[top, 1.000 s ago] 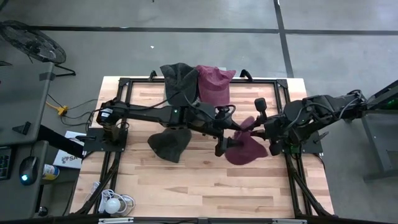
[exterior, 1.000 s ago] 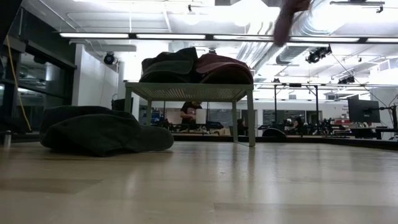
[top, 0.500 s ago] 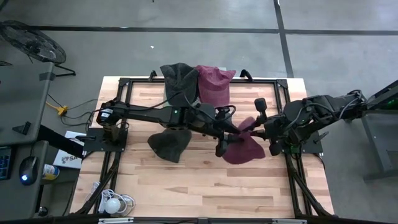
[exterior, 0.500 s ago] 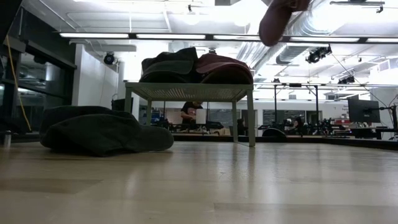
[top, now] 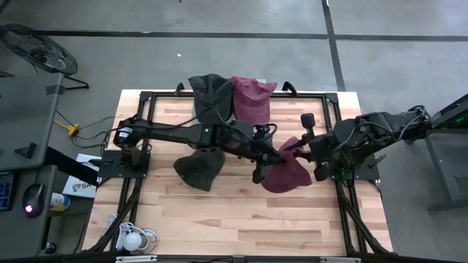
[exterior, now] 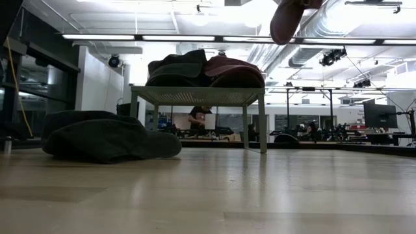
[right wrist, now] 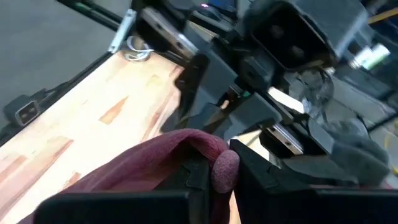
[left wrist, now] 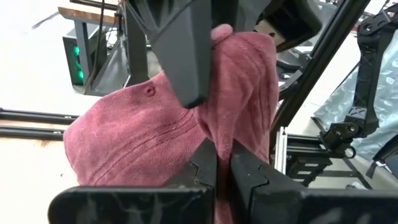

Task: Pick & Place hat
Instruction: Stack the red cap on the red caps on the shelf

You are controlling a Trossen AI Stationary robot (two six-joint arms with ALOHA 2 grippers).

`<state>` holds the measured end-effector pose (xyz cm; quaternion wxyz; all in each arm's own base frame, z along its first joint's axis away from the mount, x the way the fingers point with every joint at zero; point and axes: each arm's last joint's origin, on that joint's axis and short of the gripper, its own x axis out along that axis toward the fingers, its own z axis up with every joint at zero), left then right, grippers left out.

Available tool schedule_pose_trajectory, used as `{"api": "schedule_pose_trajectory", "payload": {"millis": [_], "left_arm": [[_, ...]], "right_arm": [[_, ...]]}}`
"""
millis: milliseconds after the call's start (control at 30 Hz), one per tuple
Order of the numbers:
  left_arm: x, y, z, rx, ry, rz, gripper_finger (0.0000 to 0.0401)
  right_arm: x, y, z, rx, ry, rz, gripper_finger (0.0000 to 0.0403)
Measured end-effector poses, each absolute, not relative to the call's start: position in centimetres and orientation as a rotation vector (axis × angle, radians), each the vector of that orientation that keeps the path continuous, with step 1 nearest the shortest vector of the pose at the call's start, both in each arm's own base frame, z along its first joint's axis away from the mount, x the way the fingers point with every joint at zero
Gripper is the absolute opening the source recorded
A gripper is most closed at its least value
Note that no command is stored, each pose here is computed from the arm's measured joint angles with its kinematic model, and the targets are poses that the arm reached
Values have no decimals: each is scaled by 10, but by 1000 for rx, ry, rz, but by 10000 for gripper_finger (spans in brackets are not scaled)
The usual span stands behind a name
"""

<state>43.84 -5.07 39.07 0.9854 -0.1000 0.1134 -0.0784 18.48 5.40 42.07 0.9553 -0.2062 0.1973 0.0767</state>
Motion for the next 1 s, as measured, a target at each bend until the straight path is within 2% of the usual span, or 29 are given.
{"api": "schedule_pose_trajectory", "payload": {"millis": [300,533,1000], "left_arm": [[437,-50,389,-200,255,-153,6],[437,-50,389,-199,252,-147,4],[438,-51,385,-201,276,-122,4]], "right_arm": [[185,53,422,-249,403,65,101],[179,50,425,7,390,7,105],[144,39,442,154,279,8,107]]}}
